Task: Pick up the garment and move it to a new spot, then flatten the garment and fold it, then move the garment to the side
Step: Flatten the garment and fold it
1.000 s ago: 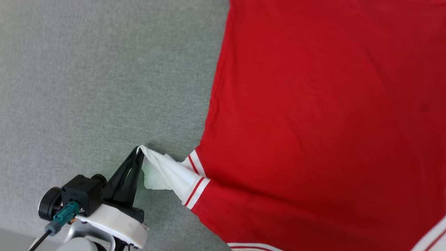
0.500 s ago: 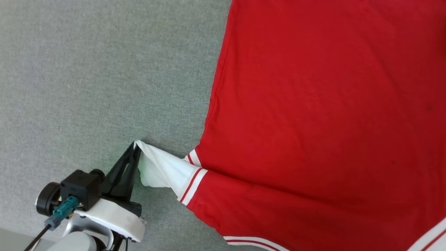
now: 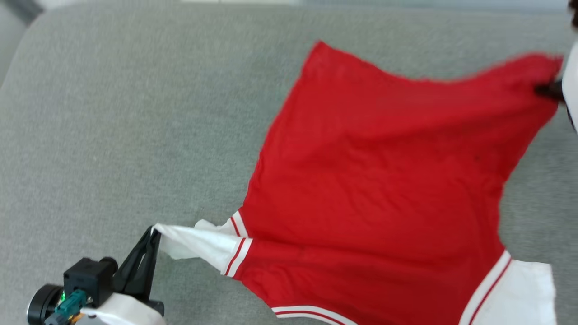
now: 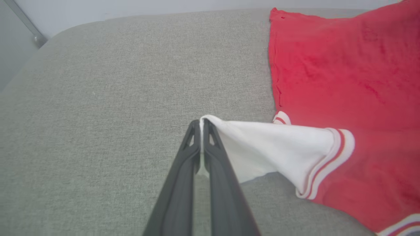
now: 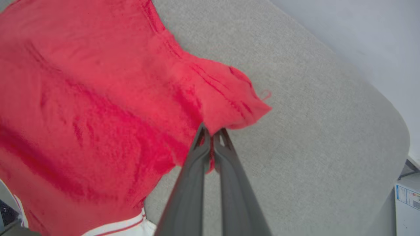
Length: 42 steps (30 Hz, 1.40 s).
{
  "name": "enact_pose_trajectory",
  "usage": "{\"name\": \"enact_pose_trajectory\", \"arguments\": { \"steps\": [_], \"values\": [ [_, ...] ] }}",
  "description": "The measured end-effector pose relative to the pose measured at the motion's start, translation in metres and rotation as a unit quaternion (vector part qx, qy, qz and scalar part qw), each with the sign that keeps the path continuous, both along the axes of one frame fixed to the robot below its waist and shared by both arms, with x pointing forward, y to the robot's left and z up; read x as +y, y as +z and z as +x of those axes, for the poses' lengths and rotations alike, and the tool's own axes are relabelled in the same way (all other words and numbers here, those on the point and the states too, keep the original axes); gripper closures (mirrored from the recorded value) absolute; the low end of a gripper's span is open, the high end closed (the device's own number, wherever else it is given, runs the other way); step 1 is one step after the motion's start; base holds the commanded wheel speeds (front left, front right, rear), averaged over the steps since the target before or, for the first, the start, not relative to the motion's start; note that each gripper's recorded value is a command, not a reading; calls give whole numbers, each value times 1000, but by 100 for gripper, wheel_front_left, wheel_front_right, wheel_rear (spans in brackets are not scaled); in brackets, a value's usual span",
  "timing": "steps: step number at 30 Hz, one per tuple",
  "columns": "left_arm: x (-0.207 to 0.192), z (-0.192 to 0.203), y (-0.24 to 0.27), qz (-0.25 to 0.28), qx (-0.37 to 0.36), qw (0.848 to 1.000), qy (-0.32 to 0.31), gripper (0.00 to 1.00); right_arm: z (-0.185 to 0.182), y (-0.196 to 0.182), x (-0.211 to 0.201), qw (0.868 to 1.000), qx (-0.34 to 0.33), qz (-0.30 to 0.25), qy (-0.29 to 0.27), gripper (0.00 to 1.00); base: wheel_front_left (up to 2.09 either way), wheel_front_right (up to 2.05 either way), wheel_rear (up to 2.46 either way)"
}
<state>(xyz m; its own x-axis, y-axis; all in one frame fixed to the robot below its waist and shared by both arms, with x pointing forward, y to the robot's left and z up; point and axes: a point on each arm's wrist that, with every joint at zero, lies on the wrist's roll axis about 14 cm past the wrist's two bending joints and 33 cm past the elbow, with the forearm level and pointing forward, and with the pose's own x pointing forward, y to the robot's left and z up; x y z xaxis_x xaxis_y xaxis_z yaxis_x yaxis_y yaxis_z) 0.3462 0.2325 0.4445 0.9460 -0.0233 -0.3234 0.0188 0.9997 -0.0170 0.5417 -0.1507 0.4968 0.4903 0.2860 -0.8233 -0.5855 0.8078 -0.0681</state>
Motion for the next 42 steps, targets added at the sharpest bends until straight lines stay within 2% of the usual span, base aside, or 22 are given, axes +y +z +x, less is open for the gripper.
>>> {"name": "enact_pose_trajectory", "arguments": {
  "steps": [4, 7, 12, 17, 20, 23, 27, 29, 30, 31, 36, 42],
  "values": [
    [-4, -7, 9, -2, -11, 1000, -5, 100, -40, 13, -27, 1000, -8, -5, 4, 100, 0, 0, 0],
    [-8, -10, 13, -6, -16, 1000, -11, 100, -73, 8, -52, 1000, 6, -7, -10, 100, 0, 0, 0],
    [-15, -12, 15, -13, -18, 1000, -19, 100, -135, -23, -100, 996, 65, -20, -57, 100, 0, 0, 0],
    [-17, -11, 17, -13, -22, 999, -26, 100, -211, -76, -130, 982, 155, -16, -110, 100, 0, 0, 0],
    [-18, -12, 16, -14, -20, 999, -28, 100, -257, -109, -128, 969, 210, -2, -131, 100, 0, 0, 0],
    [-19, -13, 12, -16, -13, 999, -30, 100, -289, -132, -122, 958, 246, 10, -145, 100, 0, 0, 0],
    [-20, -12, 10, -17, -11, 999, -32, 100, -291, -140, -113, 958, 237, 31, -159, 100, 0, 0, 0],
    [-22, -12, 9, -17, -10, 999, -35, 100, -284, -136, -112, 962, 221, 36, -159, 56, 0, 0, 0],
    [-23, -12, 8, -17, -9, 999, -36, 100, -276, -131, -112, 965, 206, 38, -159, 11, 0, 0, 0],
    [-24, -12, 9, -18, -10, 999, -38, 100, -267, -124, -113, 969, 189, 38, -156, 0, 0, 0, 0],
    [-27, -10, 10, -17, -13, 999, -41, 100, -195, -64, -114, 988, 61, 47, -135, 0, 0, 0, 0],
    [-29, -3, 8, -16, -13, 999, -44, 100, -131, -6, -87, 996, -26, 39, -71, 0, 0, 0, 0]
  ]
}}
